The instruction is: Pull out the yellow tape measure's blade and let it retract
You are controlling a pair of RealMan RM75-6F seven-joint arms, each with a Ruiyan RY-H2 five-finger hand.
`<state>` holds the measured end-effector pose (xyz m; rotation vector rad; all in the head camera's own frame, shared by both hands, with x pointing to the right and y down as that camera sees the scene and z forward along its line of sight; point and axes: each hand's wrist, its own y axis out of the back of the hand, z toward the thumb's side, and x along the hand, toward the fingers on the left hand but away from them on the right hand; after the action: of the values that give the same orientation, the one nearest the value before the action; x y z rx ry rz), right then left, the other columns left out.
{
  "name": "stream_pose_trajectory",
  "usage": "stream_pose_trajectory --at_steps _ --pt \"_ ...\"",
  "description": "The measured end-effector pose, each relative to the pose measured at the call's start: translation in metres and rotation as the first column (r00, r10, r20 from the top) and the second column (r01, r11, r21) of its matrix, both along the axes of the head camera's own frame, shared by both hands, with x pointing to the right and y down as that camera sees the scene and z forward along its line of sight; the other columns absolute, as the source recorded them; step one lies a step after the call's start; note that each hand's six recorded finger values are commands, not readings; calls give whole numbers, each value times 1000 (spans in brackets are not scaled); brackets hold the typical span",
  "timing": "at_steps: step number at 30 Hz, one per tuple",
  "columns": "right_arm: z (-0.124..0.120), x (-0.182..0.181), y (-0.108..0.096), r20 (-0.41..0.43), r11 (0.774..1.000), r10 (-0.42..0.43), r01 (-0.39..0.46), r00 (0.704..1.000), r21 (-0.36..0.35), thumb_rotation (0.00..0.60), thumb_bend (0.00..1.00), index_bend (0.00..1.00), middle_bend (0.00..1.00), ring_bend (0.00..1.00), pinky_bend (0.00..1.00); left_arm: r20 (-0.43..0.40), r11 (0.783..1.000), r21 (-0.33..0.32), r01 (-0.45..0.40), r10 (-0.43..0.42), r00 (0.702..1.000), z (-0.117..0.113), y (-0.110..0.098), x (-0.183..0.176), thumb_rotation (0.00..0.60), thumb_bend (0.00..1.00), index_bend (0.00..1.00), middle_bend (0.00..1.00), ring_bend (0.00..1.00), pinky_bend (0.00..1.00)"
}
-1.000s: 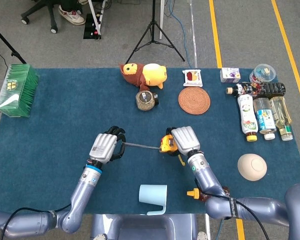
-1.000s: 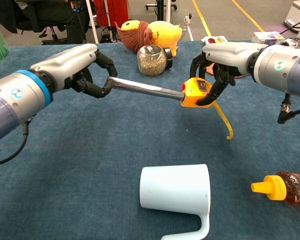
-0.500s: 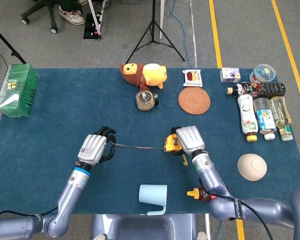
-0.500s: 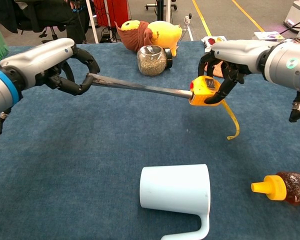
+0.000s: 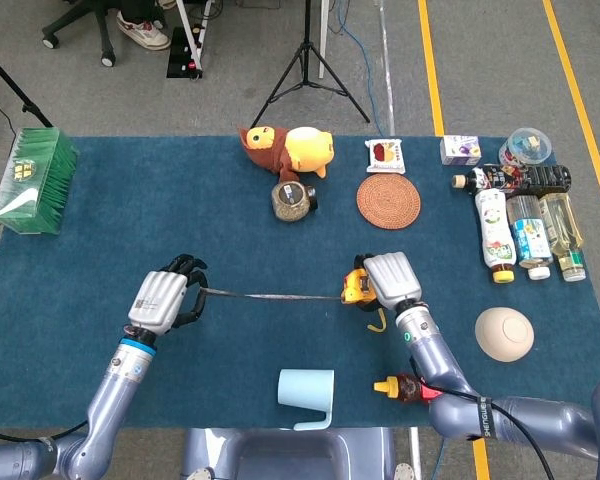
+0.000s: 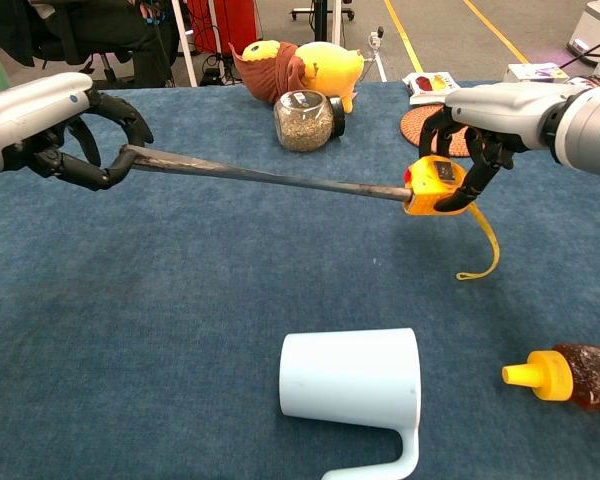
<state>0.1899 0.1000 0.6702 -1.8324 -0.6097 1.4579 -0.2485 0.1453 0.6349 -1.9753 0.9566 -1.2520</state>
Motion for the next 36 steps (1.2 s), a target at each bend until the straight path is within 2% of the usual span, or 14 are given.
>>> stream_pose_trajectory --at_steps 26,36 --pt "5 35 4 -106 999 -30 28 994 -15 515 259 601 568 636 647 117 997 -65 37 -29 993 3 15 -73 599 535 565 281 161 371" --pt "6 37 6 -111 999 -34 31 993 -23 515 258 603 569 637 649 131 996 -73 50 -40 991 1 18 -85 599 533 565 282 161 371"
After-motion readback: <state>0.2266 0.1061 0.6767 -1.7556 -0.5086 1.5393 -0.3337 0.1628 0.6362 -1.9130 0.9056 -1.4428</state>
